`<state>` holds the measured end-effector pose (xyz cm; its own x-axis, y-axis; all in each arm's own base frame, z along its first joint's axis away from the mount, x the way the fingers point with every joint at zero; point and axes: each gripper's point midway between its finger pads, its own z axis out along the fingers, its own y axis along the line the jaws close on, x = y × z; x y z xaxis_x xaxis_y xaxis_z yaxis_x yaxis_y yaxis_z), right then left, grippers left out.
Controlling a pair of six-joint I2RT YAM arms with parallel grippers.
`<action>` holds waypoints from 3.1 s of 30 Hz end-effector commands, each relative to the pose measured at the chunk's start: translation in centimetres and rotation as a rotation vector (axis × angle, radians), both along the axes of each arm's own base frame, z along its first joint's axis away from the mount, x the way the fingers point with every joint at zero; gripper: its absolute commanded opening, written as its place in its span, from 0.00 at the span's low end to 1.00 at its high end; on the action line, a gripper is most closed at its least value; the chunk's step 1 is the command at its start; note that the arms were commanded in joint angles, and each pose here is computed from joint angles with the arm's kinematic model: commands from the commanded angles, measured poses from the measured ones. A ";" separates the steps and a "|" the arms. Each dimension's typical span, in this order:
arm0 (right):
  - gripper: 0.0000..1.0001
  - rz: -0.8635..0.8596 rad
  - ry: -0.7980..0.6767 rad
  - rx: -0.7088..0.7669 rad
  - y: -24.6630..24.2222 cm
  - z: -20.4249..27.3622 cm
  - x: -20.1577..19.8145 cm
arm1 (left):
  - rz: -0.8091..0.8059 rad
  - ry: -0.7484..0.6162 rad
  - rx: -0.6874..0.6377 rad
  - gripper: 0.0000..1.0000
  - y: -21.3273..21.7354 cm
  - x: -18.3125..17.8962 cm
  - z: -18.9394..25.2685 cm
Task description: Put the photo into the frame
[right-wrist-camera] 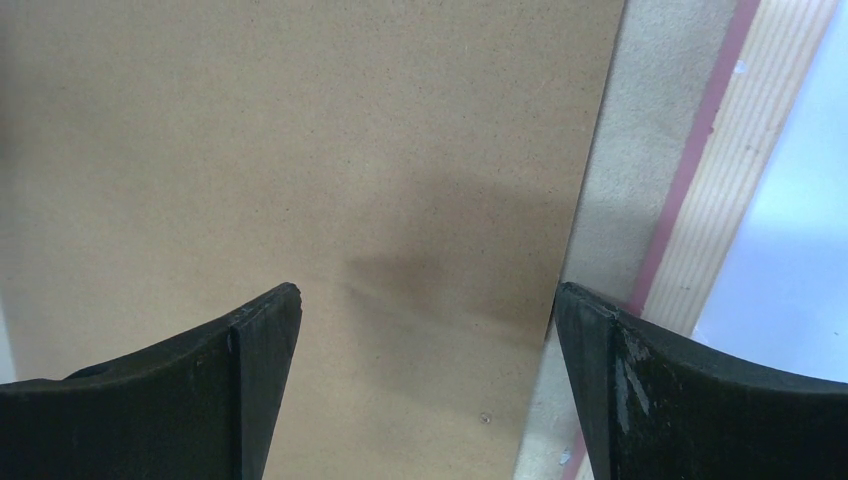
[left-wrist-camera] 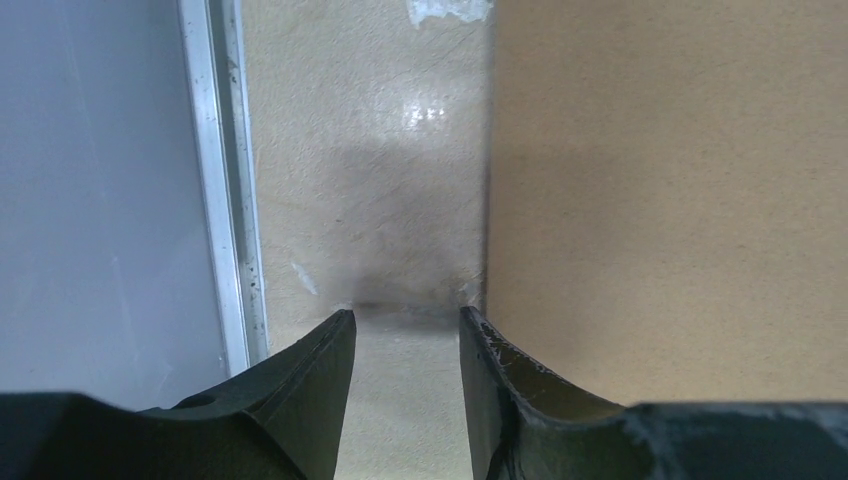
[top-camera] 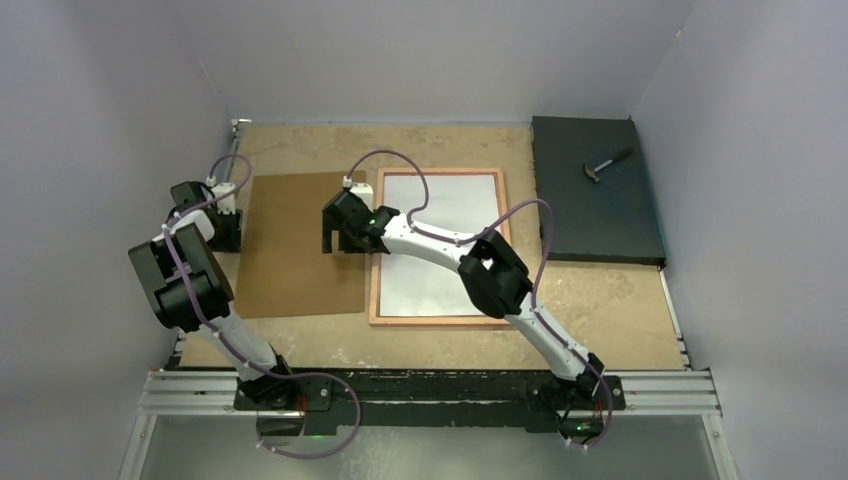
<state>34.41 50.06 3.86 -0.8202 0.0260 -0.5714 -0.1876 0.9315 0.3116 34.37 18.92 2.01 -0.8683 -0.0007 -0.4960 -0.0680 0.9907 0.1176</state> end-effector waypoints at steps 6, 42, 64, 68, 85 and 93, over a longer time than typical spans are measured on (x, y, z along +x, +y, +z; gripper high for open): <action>0.99 -0.009 0.162 0.159 1.3 -0.7 -1.2 | -0.058 0.130 -0.153 0.34 -5.3 -1.3 -4.5; 0.99 -0.101 0.130 0.610 -5.4 12.6 -1.3 | -0.431 0.250 -0.181 0.01 -16.9 -2.1 -4.5; 0.97 -0.163 0.133 0.444 -13.4 6.5 -1.3 | -0.432 0.288 -0.139 0.00 -16.7 -2.7 -5.3; 0.93 -0.154 0.158 0.431 -13.3 5.2 -1.4 | -0.429 0.288 -0.145 0.00 -16.8 -2.7 -5.2; 0.75 -0.084 0.202 0.504 -10.8 4.4 -1.3 | -0.438 0.284 -0.163 0.00 -17.1 -2.4 -4.9; 0.60 0.000 0.130 0.654 -9.2 9.3 -1.2 | -0.442 0.284 -0.193 0.00 -17.6 -2.4 -4.9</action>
<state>32.43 38.32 6.14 -0.9069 0.3202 -0.2739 0.0294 0.6965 0.7170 38.69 4.26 1.48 -0.8006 0.3709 -0.4706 0.3622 0.9252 0.1130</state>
